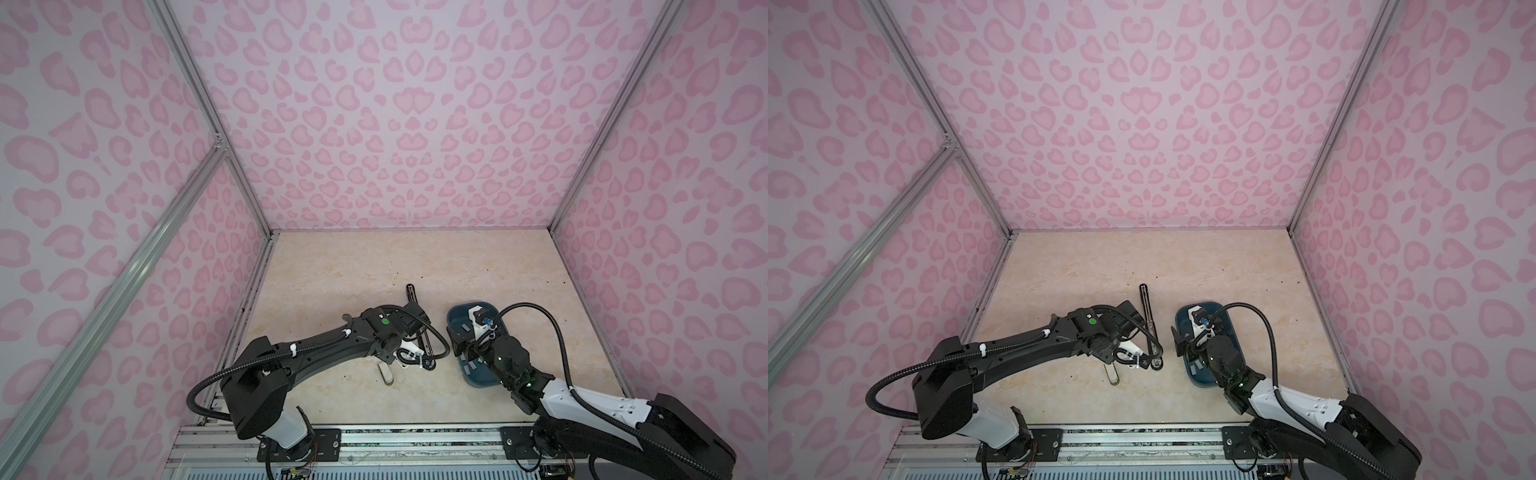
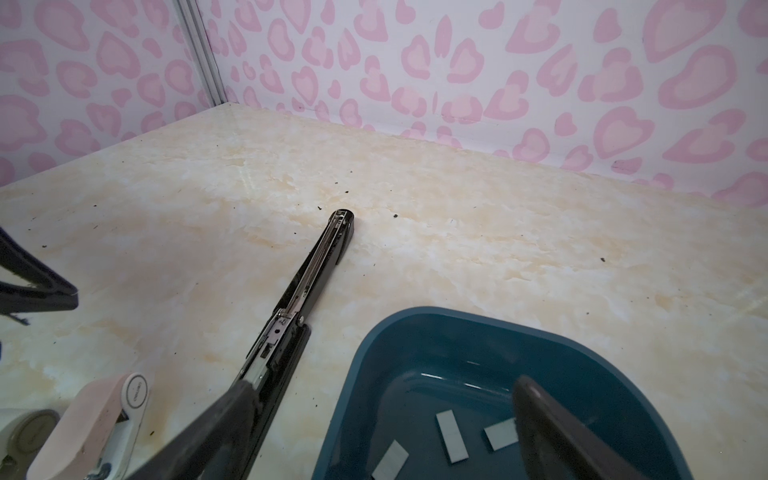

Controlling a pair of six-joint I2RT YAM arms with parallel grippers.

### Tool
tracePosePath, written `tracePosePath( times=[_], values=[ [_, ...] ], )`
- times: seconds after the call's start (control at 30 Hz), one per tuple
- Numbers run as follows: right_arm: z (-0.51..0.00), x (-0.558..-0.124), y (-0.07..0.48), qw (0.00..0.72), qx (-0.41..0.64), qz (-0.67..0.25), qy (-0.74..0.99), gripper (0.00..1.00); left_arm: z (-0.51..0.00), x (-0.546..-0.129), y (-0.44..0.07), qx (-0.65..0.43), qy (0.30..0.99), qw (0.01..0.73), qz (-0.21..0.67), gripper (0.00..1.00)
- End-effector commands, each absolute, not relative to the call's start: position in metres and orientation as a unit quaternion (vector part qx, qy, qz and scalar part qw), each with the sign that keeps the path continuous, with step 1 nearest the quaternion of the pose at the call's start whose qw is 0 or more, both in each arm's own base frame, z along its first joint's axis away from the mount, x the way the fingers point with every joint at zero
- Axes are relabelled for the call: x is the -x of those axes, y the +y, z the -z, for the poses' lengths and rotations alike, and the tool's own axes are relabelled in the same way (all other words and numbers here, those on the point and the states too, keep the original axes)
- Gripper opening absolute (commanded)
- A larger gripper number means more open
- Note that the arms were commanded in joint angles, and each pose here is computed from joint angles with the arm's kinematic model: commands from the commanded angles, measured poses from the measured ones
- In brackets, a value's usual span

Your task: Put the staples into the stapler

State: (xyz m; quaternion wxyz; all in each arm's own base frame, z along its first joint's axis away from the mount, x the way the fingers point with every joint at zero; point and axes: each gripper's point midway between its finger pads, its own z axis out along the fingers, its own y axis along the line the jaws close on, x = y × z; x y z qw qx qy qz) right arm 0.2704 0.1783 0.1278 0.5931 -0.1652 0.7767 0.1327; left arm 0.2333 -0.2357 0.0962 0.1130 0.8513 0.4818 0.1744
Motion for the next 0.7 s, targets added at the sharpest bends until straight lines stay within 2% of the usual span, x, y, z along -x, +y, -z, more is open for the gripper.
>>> tracePosePath(
  times=[0.0, 0.67],
  values=[
    [-0.132, -0.271, 0.177, 0.603, 0.161, -0.133, 0.770, 0.96, -0.093, -0.231, -0.231, -0.859, 0.471, 0.092, -0.179, 0.48],
    [-0.135, -0.268, 0.176, 0.609, 0.161, -0.138, 0.764, 0.97, -0.055, -0.200, -0.260, -0.887, 0.442, 0.034, -0.131, 0.49]
  ],
)
